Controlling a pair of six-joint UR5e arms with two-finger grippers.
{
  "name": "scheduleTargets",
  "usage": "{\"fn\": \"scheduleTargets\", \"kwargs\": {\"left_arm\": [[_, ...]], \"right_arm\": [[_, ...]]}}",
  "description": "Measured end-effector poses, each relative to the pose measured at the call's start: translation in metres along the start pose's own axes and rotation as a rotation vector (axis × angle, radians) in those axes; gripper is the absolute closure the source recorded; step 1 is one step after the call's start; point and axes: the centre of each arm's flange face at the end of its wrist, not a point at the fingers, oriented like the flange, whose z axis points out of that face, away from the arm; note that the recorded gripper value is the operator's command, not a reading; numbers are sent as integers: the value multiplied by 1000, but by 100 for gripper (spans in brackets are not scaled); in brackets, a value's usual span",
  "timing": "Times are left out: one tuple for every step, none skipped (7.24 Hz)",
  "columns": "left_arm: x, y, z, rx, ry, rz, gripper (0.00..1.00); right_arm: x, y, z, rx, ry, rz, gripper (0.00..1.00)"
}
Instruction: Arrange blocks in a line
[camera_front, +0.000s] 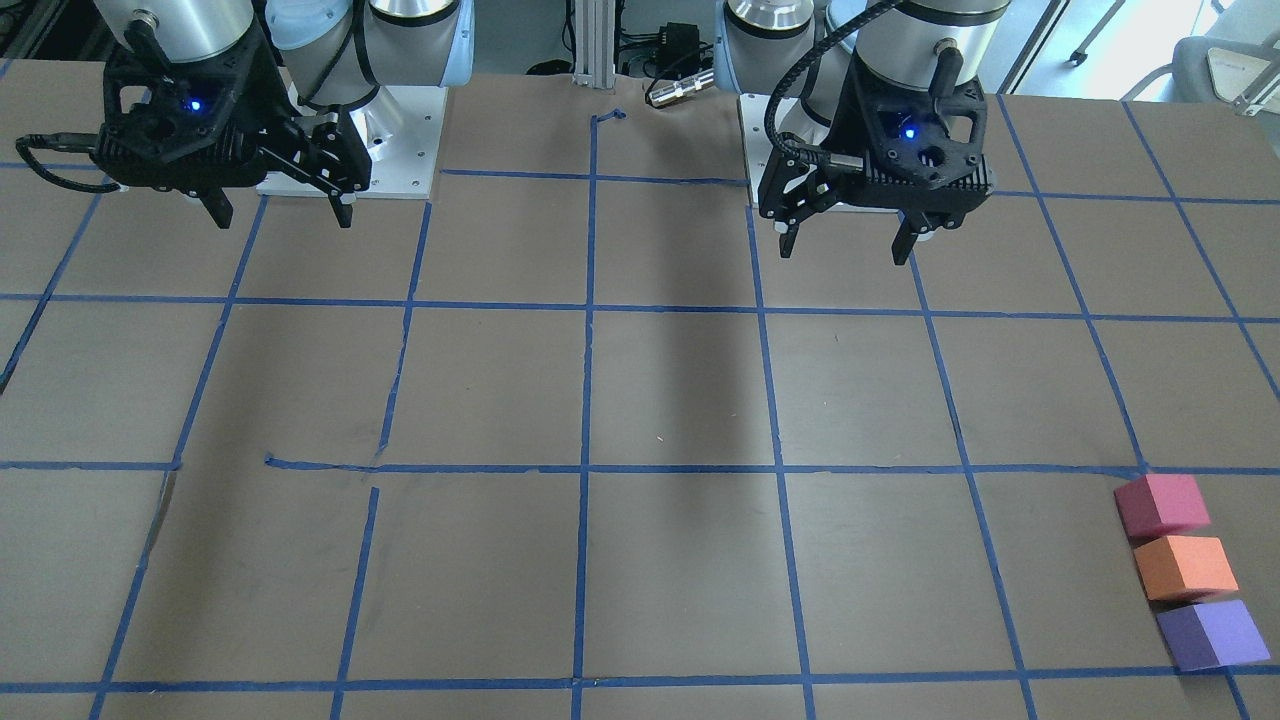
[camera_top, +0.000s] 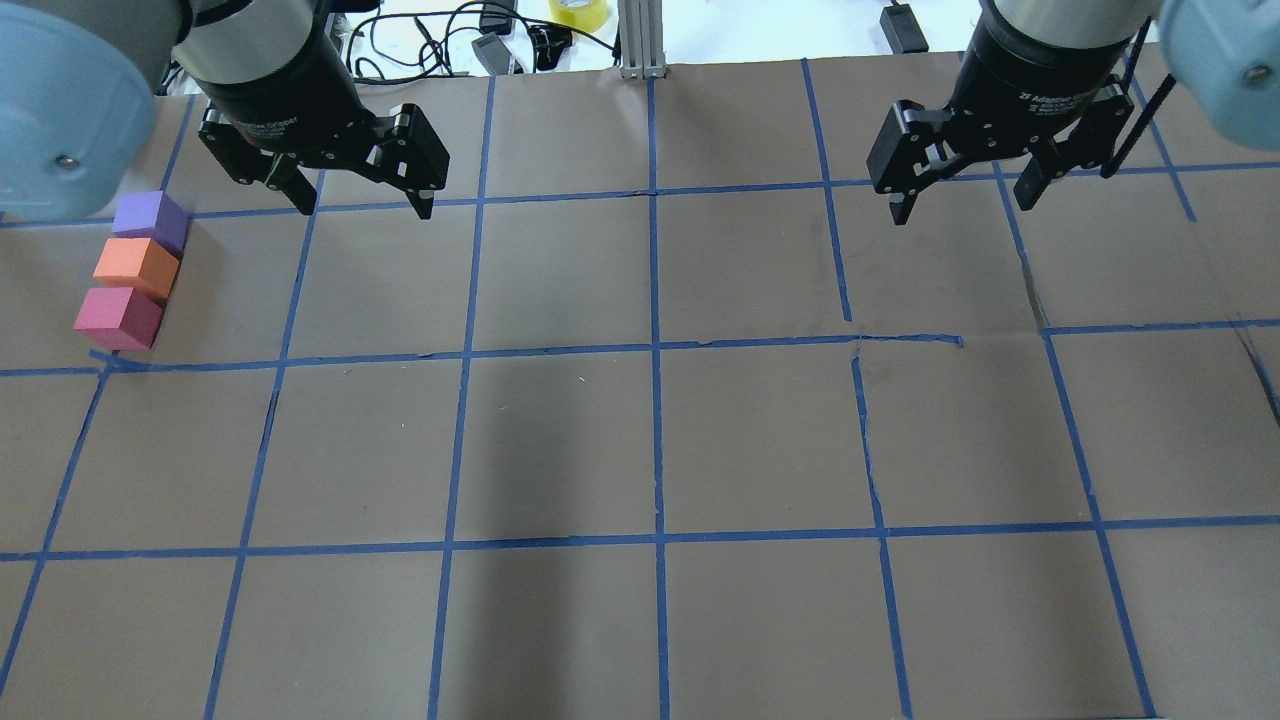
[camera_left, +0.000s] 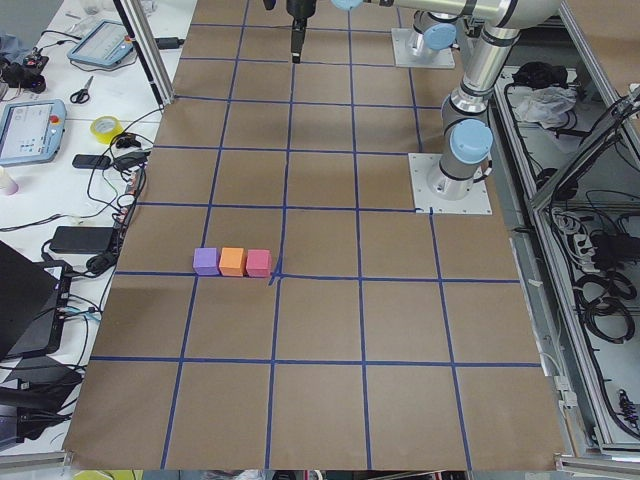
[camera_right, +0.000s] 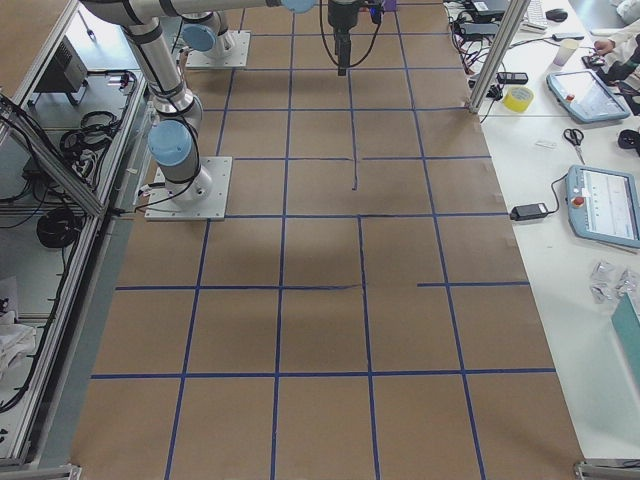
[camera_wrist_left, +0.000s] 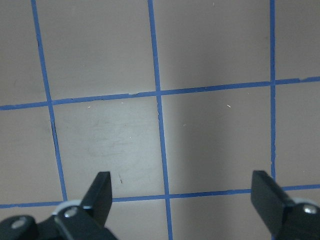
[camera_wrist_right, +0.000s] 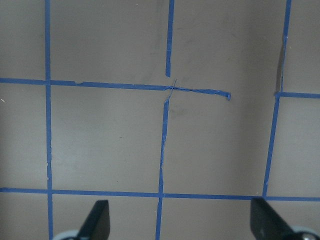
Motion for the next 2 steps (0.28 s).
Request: {"fn": "scheduleTargets", "kwargs": {"left_arm": [[0,0,0,0,0,0,0],[0,0,0,0,0,0,0]], "right_arm": [[0,0,0,0,1,-2,0],[0,0,0,0,2,-3,0]]}}
